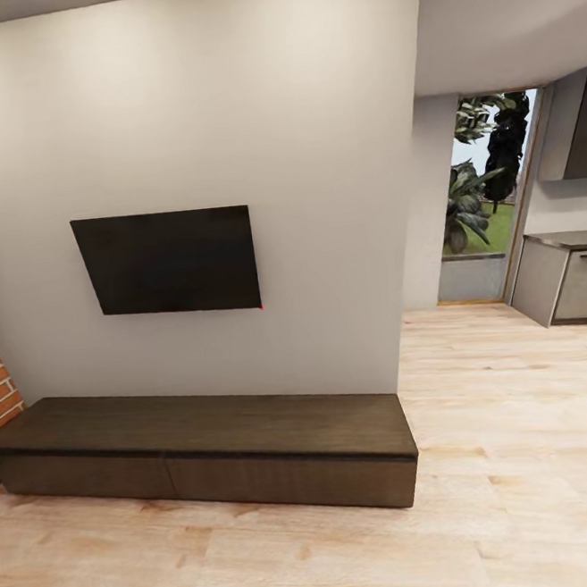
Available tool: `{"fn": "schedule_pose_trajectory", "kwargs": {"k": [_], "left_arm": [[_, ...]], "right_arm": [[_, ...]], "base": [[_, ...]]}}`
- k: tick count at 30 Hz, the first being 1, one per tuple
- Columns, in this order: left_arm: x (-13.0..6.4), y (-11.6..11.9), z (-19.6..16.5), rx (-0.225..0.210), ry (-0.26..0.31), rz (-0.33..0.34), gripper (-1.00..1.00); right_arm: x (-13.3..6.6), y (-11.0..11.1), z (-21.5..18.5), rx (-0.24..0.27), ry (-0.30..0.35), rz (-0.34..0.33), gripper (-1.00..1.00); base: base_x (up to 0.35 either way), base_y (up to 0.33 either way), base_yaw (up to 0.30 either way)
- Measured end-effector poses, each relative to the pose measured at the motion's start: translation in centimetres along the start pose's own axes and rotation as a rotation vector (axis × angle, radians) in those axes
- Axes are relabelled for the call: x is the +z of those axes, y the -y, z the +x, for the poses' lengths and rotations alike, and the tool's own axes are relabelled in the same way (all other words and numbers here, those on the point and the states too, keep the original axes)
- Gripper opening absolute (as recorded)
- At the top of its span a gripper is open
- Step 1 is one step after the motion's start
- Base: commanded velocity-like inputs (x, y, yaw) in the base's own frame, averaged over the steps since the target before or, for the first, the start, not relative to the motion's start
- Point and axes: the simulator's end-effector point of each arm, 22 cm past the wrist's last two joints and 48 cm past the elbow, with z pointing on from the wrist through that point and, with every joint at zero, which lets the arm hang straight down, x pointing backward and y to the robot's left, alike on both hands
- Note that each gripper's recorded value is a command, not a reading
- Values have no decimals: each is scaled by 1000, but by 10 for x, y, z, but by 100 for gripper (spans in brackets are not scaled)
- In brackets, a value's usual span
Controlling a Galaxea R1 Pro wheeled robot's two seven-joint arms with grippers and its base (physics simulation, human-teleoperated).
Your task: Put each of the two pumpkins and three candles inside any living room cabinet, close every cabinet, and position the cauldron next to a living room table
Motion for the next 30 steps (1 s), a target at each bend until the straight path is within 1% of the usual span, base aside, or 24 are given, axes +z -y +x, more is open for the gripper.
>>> {"fn": "schedule_pose_trajectory", "kwargs": {"k": [4,10,18,30], "left_arm": [[0,0,0,-2,0,0,100],[0,1,-1,-5,2,1,100],[0,2,-3,-6,8,3,100],[0,3,-5,-7,11,4,100]], "right_arm": [[0,1,0,1,1,2,100],[1,8,-3,19,4,14,100],[3,17,-11,11,20,24,100],[4,20,-12,6,22,26,100]], "base": [[0,0,0],[0,0,0],[0,0,0],[0,0,0]]}}
